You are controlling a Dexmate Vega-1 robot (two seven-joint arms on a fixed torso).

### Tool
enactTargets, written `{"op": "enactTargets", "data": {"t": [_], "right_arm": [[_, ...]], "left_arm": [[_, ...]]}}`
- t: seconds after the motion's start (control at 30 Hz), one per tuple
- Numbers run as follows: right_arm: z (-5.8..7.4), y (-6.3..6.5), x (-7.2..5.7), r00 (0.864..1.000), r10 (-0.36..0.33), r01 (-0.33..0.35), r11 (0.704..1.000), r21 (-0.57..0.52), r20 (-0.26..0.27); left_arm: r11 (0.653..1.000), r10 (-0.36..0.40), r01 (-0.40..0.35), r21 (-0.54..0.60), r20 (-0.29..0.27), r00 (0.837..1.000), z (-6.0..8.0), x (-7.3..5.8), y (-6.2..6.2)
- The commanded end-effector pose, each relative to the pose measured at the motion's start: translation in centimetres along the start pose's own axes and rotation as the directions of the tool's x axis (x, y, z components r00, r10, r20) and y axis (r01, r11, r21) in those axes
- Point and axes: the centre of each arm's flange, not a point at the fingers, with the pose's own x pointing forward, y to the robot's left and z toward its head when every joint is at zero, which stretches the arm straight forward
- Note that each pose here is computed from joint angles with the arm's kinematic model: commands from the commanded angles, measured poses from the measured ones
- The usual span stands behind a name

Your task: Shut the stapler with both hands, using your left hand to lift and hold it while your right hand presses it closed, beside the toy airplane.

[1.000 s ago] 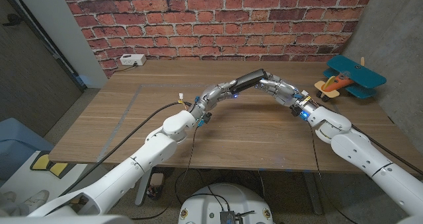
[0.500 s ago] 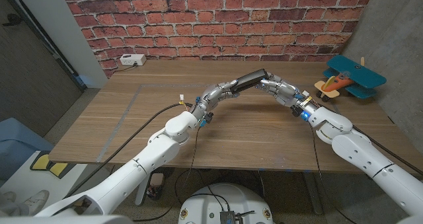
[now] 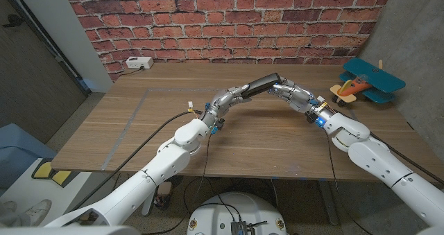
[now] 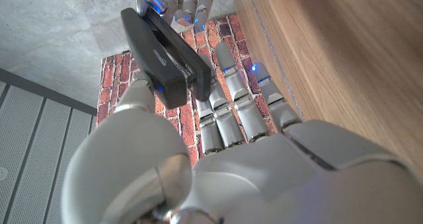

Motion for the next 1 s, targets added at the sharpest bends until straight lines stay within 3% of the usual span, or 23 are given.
{"op": "enactTargets", "data": {"t": [0.03,0.37,1.0], "right_arm": [[-0.33,0.49,0.01,1.000,0.003,-0.003,1.000,-0.003,-0.017],[-0.45,0.72,-0.16,1.000,-0.004,0.004,1.000,-0.004,-0.023],[-0.39,1.35,0.00,0.999,-0.012,0.012,1.000,-0.001,-0.030]], "left_arm": [[0.995,0.043,-0.042,-0.086,0.004,0.999,-0.29,-0.56,-0.36],[0.984,0.040,-0.039,-0.171,0.001,0.999,-0.55,-0.84,-0.57],[0.985,0.045,-0.041,-0.168,0.024,0.999,-0.40,-1.17,-0.49]]}}
